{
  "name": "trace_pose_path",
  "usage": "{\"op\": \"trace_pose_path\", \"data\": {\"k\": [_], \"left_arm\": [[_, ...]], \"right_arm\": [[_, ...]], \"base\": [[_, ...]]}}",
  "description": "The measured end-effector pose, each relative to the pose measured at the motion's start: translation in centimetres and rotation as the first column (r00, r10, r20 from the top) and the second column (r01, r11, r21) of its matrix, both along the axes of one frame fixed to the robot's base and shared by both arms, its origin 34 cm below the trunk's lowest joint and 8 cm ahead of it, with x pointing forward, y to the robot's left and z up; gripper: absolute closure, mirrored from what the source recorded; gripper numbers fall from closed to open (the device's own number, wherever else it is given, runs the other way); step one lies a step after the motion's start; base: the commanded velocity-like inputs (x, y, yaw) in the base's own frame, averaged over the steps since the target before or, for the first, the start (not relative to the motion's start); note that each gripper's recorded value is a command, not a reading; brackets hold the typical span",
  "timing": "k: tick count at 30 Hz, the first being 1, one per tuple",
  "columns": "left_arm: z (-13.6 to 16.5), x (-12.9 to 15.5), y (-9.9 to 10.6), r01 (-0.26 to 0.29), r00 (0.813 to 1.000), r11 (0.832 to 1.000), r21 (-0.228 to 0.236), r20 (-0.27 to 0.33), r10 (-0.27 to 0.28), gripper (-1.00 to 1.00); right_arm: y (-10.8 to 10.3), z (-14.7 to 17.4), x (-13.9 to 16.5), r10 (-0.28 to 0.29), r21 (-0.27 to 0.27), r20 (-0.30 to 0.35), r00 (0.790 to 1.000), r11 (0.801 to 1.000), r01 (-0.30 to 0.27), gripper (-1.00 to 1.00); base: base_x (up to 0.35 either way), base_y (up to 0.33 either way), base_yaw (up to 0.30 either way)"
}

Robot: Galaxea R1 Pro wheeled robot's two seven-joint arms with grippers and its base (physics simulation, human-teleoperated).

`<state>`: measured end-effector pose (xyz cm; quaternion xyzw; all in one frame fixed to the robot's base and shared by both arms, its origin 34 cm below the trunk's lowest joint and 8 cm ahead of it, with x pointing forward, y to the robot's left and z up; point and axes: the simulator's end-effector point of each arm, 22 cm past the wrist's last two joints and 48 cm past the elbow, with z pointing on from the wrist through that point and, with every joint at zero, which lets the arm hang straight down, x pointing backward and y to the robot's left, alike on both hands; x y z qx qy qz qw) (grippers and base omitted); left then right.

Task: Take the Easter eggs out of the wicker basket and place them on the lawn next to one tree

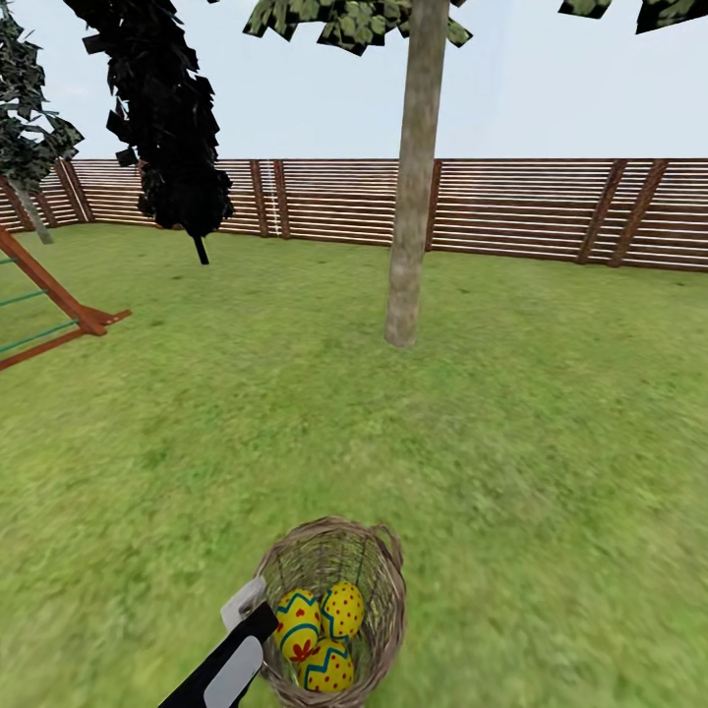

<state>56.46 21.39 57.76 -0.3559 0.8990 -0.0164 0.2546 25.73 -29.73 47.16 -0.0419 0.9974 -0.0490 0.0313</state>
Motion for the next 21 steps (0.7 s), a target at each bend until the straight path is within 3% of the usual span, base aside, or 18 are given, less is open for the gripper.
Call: {"op": "trace_pose_path", "data": {"k": [21], "left_arm": [[0.00,0.03,0.27,0.000,1.000,1.000,0.004,0.001,0.000,1.00]], "right_arm": [[0.09,0.00,0.16,0.006,0.001,0.003,1.000,1.000,-0.006,-1.00]], "base": [[0.341,0.000,0.000]]}}
